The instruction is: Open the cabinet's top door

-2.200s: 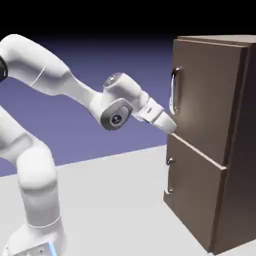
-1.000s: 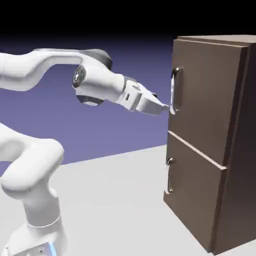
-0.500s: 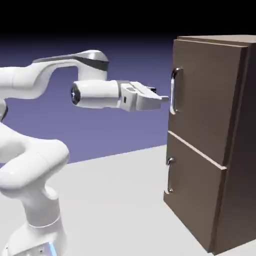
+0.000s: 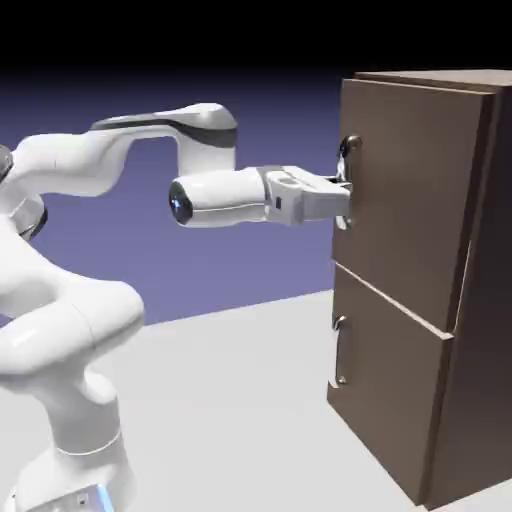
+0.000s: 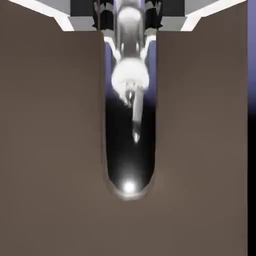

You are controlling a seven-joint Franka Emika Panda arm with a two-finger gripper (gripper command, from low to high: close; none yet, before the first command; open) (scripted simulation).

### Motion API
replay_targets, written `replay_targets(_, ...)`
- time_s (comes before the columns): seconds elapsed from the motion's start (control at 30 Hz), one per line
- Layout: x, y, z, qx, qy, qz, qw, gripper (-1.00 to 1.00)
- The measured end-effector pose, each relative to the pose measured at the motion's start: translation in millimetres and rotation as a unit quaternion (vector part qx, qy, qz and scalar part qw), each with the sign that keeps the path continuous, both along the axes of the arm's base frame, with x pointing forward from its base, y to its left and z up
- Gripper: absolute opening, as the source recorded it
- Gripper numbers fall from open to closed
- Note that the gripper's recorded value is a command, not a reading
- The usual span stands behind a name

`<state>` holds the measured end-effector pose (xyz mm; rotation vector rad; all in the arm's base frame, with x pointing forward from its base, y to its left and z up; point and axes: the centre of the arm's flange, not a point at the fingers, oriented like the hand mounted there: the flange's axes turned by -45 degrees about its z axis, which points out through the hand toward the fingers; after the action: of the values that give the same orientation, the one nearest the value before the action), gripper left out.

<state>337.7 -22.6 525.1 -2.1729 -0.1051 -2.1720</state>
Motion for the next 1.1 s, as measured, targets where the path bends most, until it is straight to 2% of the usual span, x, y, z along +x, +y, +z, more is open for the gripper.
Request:
replay_targets(0.57, -82, -93, 0, 0.0, 0.0, 0.218, 0.976, -1.0)
replay_targets(1.1, -118, -216, 0, 0.0, 0.0, 0.43, 0.903, -1.0)
